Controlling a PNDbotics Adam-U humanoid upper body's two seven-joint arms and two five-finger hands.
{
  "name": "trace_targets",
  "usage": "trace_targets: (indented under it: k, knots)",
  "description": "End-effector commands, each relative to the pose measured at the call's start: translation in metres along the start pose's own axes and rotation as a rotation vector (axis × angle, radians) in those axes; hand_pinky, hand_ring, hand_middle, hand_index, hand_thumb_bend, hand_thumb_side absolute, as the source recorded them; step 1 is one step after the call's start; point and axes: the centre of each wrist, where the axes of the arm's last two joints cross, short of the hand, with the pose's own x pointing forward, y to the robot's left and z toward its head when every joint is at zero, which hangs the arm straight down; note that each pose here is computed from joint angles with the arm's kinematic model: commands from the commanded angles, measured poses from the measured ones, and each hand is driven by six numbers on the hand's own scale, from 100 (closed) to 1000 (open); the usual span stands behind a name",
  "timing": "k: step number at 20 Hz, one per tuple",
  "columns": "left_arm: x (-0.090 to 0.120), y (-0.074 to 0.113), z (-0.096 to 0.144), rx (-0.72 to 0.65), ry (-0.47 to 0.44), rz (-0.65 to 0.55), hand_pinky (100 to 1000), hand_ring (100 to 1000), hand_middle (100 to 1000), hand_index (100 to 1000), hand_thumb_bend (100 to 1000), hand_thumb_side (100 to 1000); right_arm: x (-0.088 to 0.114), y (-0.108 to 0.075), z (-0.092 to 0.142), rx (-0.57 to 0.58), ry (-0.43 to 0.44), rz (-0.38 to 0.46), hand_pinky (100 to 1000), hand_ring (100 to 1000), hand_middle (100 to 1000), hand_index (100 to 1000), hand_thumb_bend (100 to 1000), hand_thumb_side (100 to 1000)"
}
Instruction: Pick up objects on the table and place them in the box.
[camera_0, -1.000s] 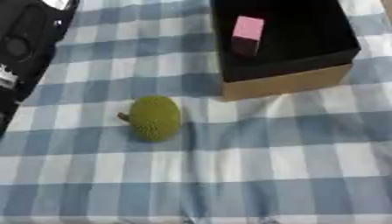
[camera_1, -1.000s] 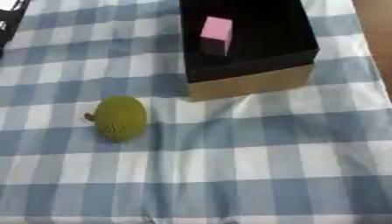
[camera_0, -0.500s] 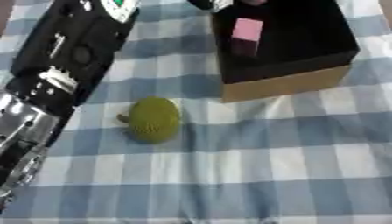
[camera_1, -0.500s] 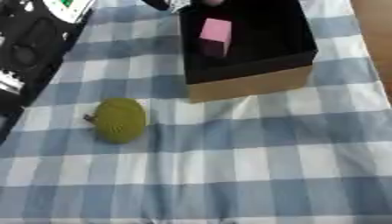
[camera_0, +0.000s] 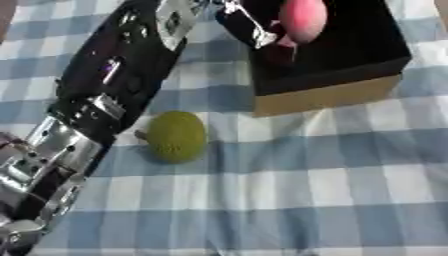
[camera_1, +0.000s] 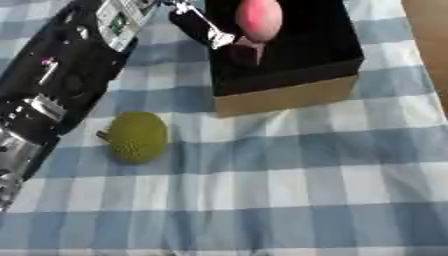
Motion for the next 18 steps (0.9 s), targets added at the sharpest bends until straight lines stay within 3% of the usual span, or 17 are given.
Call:
trace_targets:
  k: [1, 8, 11, 14, 16, 18]
  knots:
    - [-0.001, 0.012, 0.004, 0.048, 0.005, -0.046, 852, 831, 772, 961, 192, 394, 0.003, -0.004, -0.006, 0.013, -0.023, 0.008, 950, 1000, 359, 923, 100, 470]
    - [-0.001, 0.015, 0.009, 0.122, 0.003, -0.025, 851, 827, 766, 960, 140, 395, 0.003, -0.004, -0.005, 0.017, -0.018, 0.014, 951, 1000, 356, 923, 100, 470]
    - [-0.003, 0.017, 0.014, 0.136, -0.005, -0.015, 846, 818, 756, 947, 100, 325, 0.003, -0.004, -0.004, 0.018, -0.017, 0.017, 951, 1000, 356, 923, 100, 470]
    - [-0.007, 0.027, 0.033, 0.174, -0.025, -0.008, 842, 809, 746, 937, 100, 298, 0.003, -0.005, -0.004, 0.018, -0.015, 0.026, 951, 1000, 356, 924, 100, 470]
    - [-0.009, 0.037, 0.051, 0.202, -0.041, -0.003, 833, 798, 736, 929, 100, 227, 0.003, -0.007, -0.004, 0.019, -0.013, 0.035, 951, 1000, 356, 923, 100, 470]
    - [-0.009, 0.044, 0.069, 0.218, -0.053, 0.007, 826, 790, 728, 928, 100, 242, 0.003, -0.008, -0.003, 0.02, -0.012, 0.042, 951, 1000, 358, 923, 100, 470]
